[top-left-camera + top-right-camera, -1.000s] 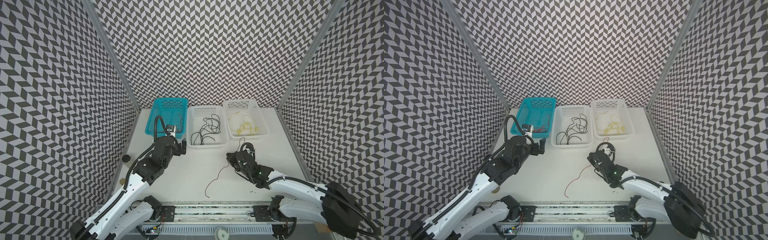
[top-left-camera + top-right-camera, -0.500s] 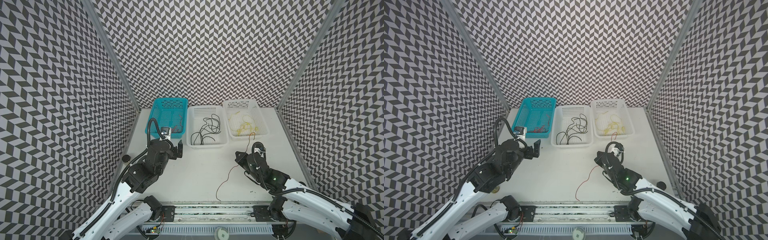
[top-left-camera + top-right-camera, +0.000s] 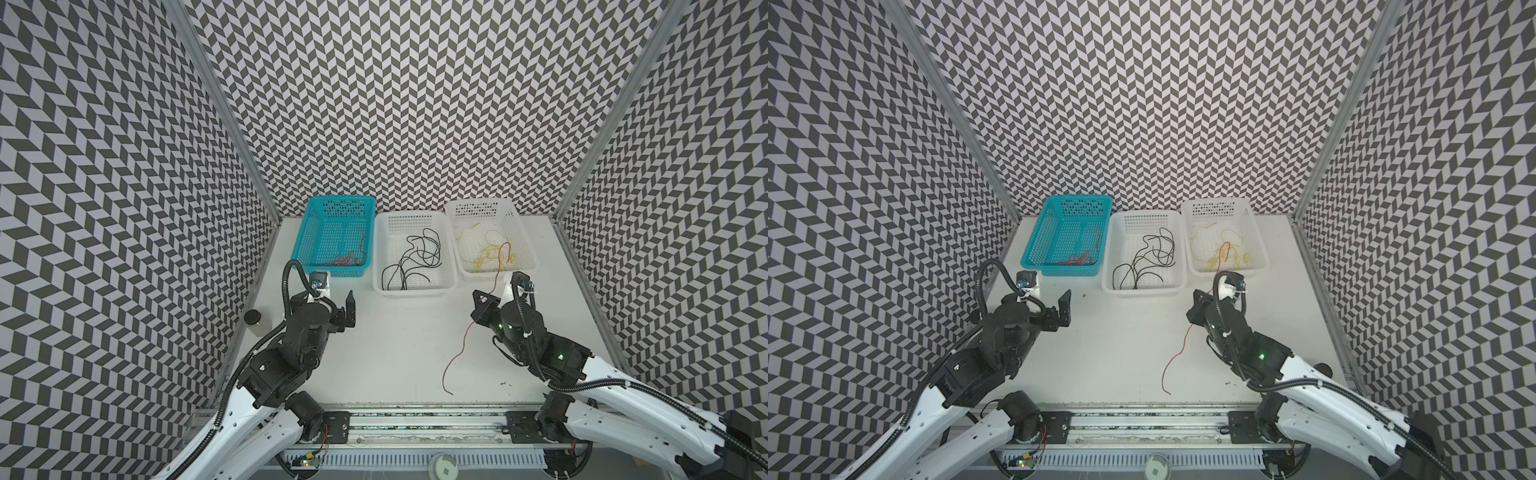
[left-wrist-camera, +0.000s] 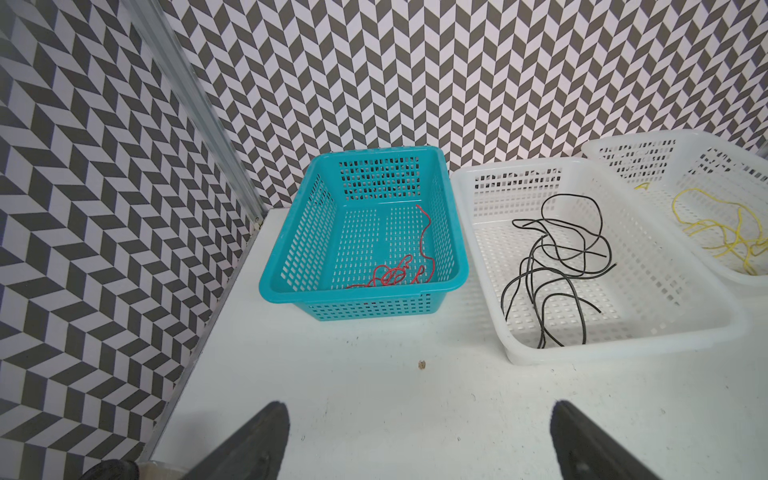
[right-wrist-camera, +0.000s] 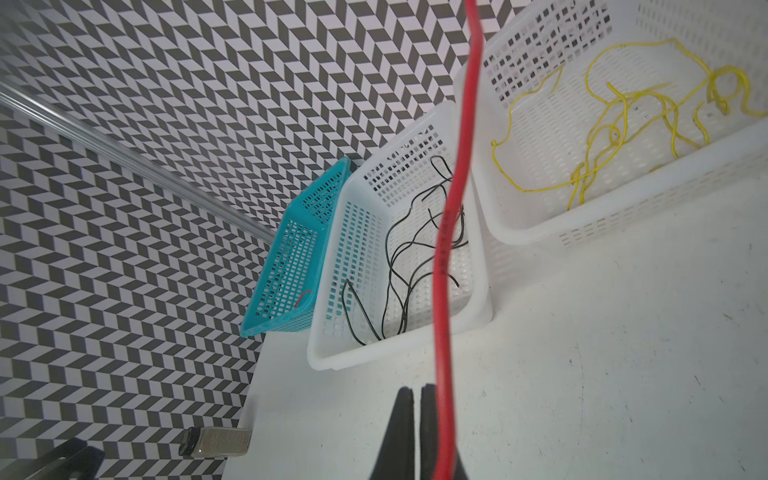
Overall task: Untangle the cables
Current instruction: 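Carry the red wire with the right gripper over to the teal basket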
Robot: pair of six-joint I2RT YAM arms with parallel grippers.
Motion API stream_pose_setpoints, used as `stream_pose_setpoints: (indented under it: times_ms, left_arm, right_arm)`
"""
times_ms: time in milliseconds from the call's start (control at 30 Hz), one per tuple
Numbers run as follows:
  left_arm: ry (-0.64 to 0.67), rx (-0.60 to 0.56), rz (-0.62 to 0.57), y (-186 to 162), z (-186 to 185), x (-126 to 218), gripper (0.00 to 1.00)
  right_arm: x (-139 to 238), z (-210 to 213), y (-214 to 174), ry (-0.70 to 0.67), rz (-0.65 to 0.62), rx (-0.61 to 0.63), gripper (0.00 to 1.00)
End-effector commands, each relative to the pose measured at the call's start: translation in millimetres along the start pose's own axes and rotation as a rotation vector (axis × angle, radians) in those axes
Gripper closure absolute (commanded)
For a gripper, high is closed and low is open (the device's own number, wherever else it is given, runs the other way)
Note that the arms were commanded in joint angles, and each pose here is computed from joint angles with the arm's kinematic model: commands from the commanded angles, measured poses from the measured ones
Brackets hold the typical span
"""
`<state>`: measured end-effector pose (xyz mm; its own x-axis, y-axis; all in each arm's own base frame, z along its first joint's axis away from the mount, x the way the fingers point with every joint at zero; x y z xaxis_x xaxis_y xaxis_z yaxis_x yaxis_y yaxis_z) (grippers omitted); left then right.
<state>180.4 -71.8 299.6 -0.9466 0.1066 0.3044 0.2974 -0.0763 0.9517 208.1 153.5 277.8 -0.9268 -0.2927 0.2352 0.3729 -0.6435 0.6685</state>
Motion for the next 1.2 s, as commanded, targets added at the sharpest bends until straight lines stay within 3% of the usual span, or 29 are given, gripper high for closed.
stream_pose_setpoints:
  times_ms: [0,433,700,867,1167]
  left_arm:
    - [0.032,0.004,-0.026,4.1,3.3,0.6,0.0]
    - [0.089,0.018,-0.118,5.4,16.8,13.1,0.0]
    - [0.095,0.02,-0.123,5.6,18.1,12.3,0.0]
    - [0.099,0.017,-0.118,5.1,18.0,11.1,0.0]
    - [0.11,0.015,-0.122,3.9,19.3,10.8,0.0]
  right_arm:
    - [1.8,26.1,19.9,0.075,-0.077,0.068,1.0]
    - [-38.3,115.9,32.2,0.266,-0.037,0.316,1.0]
    - [-68.5,174.7,42.7,0.414,-0.158,0.451,1.0]
    - [-98.9,208.7,35.9,0.528,-0.234,0.514,1.0]
    - [-171.7,253.9,5.7,0.696,-0.178,0.558,1.0]
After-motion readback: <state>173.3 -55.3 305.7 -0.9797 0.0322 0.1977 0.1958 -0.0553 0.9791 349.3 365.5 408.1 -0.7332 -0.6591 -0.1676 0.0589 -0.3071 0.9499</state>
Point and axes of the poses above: each gripper's point midway between its finger pads, its own x axis back along the fingers, its own z axis along the line the jaws close on, y = z × x, the point moved 7 cm from there along x, back along the fingers, and after that the axes turned 1 degree about -x, right-handed, at the moved point
